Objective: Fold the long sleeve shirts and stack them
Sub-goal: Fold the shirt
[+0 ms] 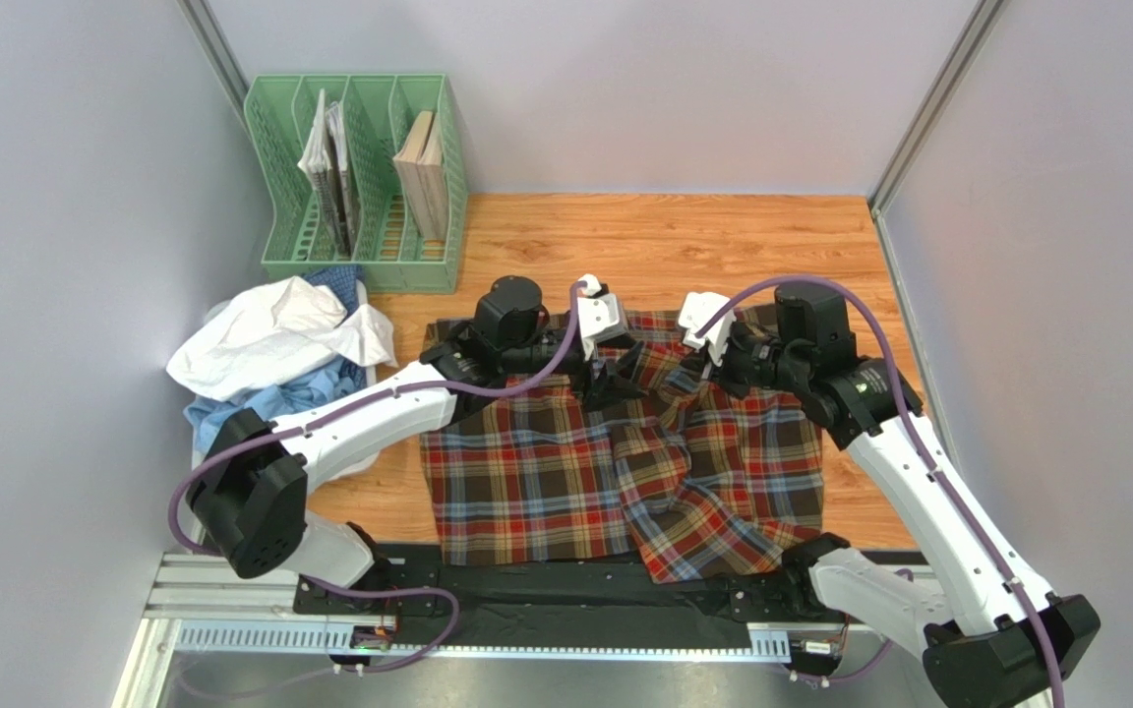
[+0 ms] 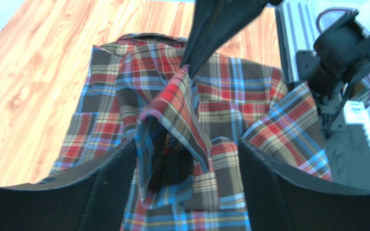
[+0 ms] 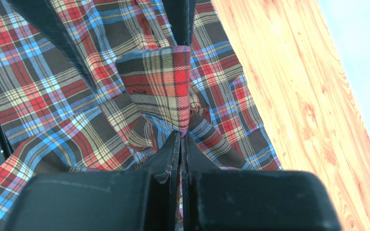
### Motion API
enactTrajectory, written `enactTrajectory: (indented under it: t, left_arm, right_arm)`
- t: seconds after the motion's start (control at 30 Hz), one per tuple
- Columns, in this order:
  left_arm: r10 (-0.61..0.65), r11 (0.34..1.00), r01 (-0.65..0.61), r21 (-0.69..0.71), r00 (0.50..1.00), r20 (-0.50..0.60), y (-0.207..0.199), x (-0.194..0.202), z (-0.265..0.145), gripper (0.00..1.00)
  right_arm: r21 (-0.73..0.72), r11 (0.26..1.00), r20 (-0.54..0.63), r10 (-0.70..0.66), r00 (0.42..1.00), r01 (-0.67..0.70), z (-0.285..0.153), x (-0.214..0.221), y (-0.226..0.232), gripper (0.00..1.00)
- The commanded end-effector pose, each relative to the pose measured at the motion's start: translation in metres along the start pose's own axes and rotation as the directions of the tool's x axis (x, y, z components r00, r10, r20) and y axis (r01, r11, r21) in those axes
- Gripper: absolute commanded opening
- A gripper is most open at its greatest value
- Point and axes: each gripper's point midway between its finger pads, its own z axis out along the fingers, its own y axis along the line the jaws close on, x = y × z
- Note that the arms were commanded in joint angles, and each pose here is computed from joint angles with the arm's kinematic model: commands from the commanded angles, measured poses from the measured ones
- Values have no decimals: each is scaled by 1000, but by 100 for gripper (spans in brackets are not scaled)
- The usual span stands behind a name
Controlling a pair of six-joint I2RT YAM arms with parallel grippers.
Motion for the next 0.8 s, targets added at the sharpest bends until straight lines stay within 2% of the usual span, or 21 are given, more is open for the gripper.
enactTrajectory:
  t: [0.0,0.03,0.1,0.13,0.2,0.3,0.53,0.6,0.63,0.7,0.73,0.77]
  left_arm:
    - [-33,999,34,-9,998,59,5,-28,11,69]
    - [-47,999,48,-6,998,50,5,-27,12,62]
    - [-46,999,46,7,998,40,4,-28,14,62]
    - [-57,998,57,-4,998,21,5,-23,15,80]
    - [-72,995,72,-76,997,6,18,-18,15,99]
    - [-59,995,59,-81,998,5,20,-17,16,99]
    - [-49,998,47,37,997,53,3,-25,24,99]
    - [-47,997,43,66,997,64,-1,-30,24,93]
    - [-49,995,43,95,997,67,-6,-31,24,81]
    - [-50,993,42,107,996,72,-9,-37,23,65]
    - [-40,992,31,122,997,73,-12,-39,22,45]
    - [-15,990,4,139,997,80,-14,-48,21,30]
  right_arm:
    - [58,998,82,-28,996,24,-8,-20,-6,0]
    - [69,997,92,-34,995,27,-12,-23,-6,0]
    - [70,997,109,-45,993,38,-14,-24,-2,0]
    - [84,995,124,-58,991,47,-19,-27,-1,0]
    - [85,995,137,-66,988,55,-20,-27,2,0]
    - [75,995,144,-81,986,71,-25,-27,8,0]
    - [56,993,170,-108,980,99,-31,-31,17,0]
    - [71,992,173,-119,978,108,-32,-32,15,0]
    - [78,991,171,-120,978,108,-32,-32,13,0]
    - [86,991,169,-119,978,106,-33,-32,12,0]
    - [87,991,168,-120,978,106,-33,-32,12,0]
    - [105,989,160,-116,980,100,-34,-30,10,0]
